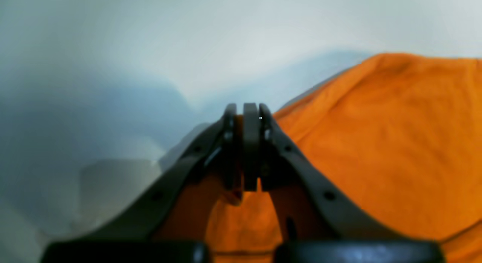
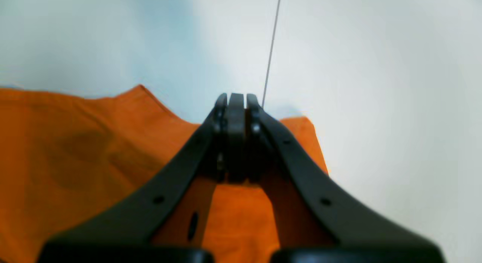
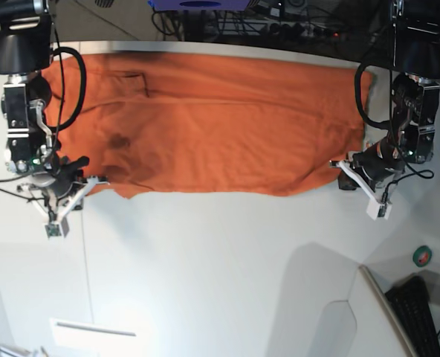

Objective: Layout the t-shirt on the table in an organized manner, then fold the t-shirt properly
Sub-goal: 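Lift the hem with both grippers and fold it over toward the collar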

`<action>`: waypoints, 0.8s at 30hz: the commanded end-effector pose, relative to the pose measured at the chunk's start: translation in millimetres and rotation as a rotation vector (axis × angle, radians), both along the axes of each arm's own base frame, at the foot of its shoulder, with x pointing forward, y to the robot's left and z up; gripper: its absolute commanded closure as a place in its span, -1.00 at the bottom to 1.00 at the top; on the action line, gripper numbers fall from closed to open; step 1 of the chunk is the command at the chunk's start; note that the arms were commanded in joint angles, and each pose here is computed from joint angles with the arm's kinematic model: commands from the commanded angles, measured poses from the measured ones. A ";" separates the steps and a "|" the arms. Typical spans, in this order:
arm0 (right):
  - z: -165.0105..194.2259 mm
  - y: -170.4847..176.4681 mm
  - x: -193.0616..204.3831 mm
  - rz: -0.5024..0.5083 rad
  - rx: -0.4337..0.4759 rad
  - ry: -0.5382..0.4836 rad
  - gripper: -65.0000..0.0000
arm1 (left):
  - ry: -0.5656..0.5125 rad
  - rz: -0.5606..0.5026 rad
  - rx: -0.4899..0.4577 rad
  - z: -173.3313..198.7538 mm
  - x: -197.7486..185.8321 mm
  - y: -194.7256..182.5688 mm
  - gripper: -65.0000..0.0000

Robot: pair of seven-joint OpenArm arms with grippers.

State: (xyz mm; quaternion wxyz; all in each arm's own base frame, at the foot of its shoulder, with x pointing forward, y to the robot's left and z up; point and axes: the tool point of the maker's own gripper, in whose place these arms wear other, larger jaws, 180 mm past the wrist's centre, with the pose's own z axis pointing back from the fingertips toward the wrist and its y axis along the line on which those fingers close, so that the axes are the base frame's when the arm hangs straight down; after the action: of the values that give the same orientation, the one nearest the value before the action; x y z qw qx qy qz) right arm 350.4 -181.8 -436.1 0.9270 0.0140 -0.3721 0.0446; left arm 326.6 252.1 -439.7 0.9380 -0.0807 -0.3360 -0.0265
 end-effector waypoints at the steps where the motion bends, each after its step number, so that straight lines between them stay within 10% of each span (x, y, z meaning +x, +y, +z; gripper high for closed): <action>1: 17.4 -0.3 11.3 0.004 0.002 -0.062 1.00 | -0.058 0.011 0.013 20.1 11.0 11.7 1.00; 24: 28.4 -24.7 -34.9 -0.009 -0.051 -0.081 1.00 | -0.040 -0.024 0.034 35.0 -30.2 41.5 1.00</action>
State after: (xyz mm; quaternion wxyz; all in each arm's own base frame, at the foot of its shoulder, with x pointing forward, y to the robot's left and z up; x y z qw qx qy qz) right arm 306.5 -203.8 -421.1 0.9216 -0.0098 -0.3851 0.0477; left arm 284.4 286.0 -421.4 0.9407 -0.0744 -0.3287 -0.0378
